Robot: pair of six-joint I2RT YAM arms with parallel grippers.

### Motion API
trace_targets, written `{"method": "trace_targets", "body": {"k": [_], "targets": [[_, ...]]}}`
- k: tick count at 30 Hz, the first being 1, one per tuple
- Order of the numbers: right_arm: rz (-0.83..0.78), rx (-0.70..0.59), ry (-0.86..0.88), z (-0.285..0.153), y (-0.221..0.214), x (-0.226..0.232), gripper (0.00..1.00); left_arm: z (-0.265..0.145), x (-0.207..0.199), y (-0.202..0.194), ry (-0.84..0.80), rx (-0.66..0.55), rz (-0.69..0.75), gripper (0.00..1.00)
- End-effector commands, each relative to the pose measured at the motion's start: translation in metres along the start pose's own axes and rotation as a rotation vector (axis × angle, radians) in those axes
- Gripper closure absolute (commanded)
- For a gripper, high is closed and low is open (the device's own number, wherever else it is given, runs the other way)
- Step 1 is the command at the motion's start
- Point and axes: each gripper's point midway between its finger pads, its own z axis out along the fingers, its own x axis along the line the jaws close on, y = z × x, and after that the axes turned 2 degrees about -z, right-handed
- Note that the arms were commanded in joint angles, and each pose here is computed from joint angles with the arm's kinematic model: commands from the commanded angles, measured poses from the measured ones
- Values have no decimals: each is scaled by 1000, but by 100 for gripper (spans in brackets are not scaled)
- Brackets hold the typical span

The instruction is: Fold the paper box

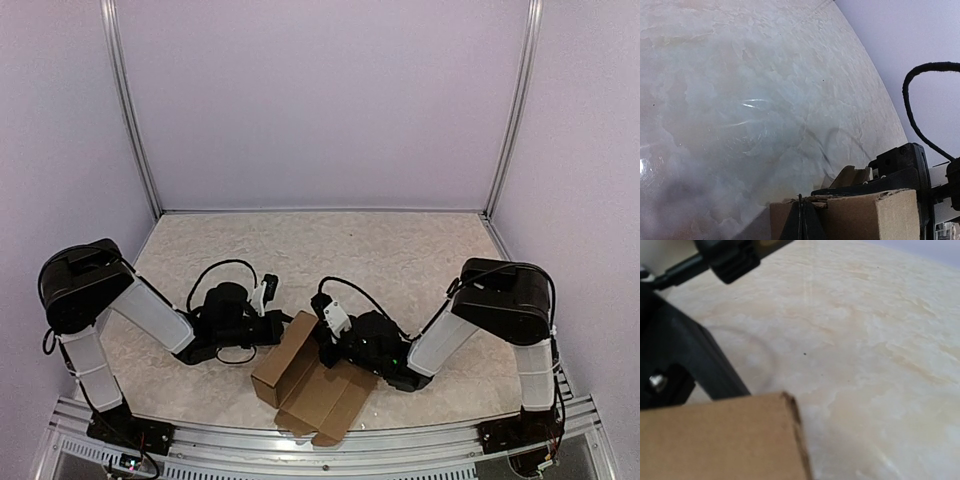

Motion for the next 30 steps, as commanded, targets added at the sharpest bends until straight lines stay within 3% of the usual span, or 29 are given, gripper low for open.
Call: {"method": "trace_targets", "body": {"k": [1, 12, 20, 30], "targets": [[39, 47, -150, 12, -1, -29, 100, -1, -83, -33, -327, 156, 97, 100], [23, 62, -88, 9, -4, -19, 100, -1, -64, -24, -241, 138, 67, 99], [21, 70, -104, -3, -11, -24, 100, 1, -24, -16, -108, 125, -18, 86], [23, 43, -124, -13, -6, -30, 74, -11, 21, -4, 129, 93, -23, 71]]}}
